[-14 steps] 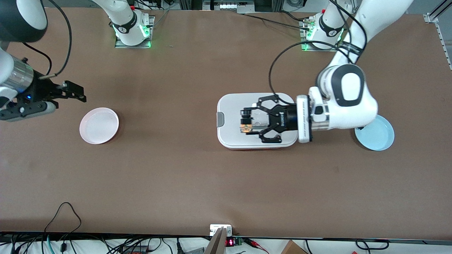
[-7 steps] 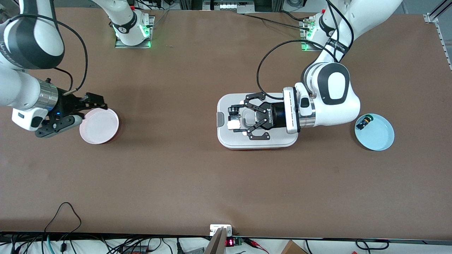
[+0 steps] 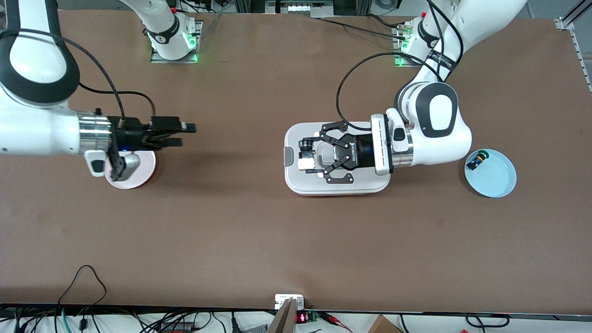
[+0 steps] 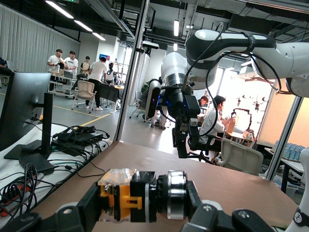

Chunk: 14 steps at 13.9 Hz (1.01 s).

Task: Transfer orange switch to right arm and place
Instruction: 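Hold the switch up while the right gripper reaches toward it, then close the right gripper on the switch held by the left gripper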

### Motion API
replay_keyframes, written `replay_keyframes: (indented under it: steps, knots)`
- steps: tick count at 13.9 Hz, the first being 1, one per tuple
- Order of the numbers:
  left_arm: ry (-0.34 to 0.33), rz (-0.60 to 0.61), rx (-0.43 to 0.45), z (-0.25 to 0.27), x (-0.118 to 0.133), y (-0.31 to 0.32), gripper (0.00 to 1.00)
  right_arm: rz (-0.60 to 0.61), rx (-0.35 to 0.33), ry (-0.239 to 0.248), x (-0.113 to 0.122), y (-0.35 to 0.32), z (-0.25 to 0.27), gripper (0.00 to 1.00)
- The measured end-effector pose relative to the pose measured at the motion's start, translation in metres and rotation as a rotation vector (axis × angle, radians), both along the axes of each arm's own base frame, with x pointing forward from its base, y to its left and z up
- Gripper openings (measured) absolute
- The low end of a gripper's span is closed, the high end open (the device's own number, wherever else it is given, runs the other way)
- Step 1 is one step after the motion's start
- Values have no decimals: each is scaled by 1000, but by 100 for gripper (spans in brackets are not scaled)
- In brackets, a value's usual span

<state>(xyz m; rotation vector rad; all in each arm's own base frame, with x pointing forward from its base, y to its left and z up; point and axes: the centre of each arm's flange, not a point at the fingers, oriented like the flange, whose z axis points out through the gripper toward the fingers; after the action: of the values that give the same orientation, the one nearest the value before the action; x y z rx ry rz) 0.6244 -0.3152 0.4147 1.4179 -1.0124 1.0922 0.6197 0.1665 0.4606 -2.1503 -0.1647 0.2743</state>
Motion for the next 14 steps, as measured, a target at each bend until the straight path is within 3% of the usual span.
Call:
replay_keyframes:
  steps: [2,4,7,10,14]
  knots:
    - [4,3,-7,0,0,-1,72,-80,164,52,10,34,-16,100]
    - [4,0,-7,0,-1,-3,72,-168,275,77,17,70,-27,100]
    - [5,-1,-7,0,-1,-3,72,-291,357,76,13,129,-27,100]
    - [7,2,-11,0,-1,-3,72,-402,431,105,0,176,-23,100]
    - [8,3,-14,0,-1,-3,72,-480,468,145,-9,202,-30,96]
